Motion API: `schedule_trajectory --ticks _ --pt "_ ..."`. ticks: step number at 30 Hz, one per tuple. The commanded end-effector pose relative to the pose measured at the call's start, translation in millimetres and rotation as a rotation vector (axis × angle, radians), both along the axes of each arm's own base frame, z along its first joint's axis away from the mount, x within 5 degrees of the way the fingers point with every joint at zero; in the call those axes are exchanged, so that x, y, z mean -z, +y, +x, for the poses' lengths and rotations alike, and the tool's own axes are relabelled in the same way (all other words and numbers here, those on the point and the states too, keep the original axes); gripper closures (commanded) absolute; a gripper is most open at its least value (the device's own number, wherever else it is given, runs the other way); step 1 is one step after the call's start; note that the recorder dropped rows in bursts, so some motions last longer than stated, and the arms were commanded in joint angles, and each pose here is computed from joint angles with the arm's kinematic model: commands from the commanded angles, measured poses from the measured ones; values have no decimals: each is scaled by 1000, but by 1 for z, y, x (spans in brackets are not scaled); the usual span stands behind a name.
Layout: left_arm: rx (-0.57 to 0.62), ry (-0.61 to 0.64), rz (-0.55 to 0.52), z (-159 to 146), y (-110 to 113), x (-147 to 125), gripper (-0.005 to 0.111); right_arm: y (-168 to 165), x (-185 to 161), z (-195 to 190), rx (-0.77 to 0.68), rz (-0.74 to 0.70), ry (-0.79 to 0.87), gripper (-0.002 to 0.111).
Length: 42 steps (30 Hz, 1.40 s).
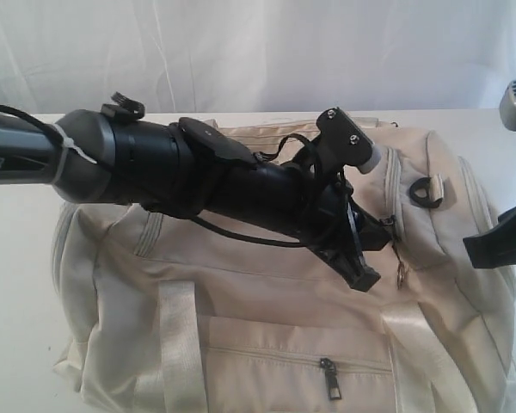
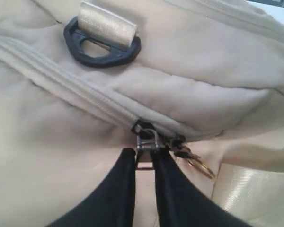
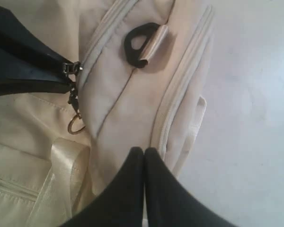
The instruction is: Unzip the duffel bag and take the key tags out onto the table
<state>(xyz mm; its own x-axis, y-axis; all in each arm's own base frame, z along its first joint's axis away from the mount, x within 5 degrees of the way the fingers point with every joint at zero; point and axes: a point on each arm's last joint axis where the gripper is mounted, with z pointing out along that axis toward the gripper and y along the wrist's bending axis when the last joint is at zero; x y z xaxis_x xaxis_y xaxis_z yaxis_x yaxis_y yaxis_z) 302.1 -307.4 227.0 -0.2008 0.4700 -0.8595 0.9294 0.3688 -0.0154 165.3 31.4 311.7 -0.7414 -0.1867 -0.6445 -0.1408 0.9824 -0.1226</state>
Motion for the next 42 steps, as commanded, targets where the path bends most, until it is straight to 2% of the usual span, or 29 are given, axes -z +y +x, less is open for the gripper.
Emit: schedule_trajectory --ticks 1,7,10,12,14,18,21,27,37,42 --pt "14 5 20 -9 6 -17 107 0 -1 -1 1 6 -11 108" --pt "-5 21 5 -12 9 -28 107 6 5 1 -18 69 -28 106" --pt "-29 58 -17 -14 10 -32 107 14 8 2 -87 130 -51 95" --pt "-30 81 -24 -15 13 -38 107 18 10 3 -142 145 -76 84" --pt "-27 128 -32 -15 17 -46 107 20 15 3 -189 121 -90 72" --pt "-51 249 3 -3 36 -58 107 19 32 1 -223 83 -85 59" --pt "-29 288 20 3 41 -63 107 19 40 2 -237 77 -130 57" --pt "20 313 17 5 35 -68 107 20 39 5 -256 69 -185 57" --pt "8 343 26 16 29 -51 107 30 49 4 -348 39 -210 57" --pt "22 306 -37 17 25 -56 107 35 61 14 -373 9 -168 57"
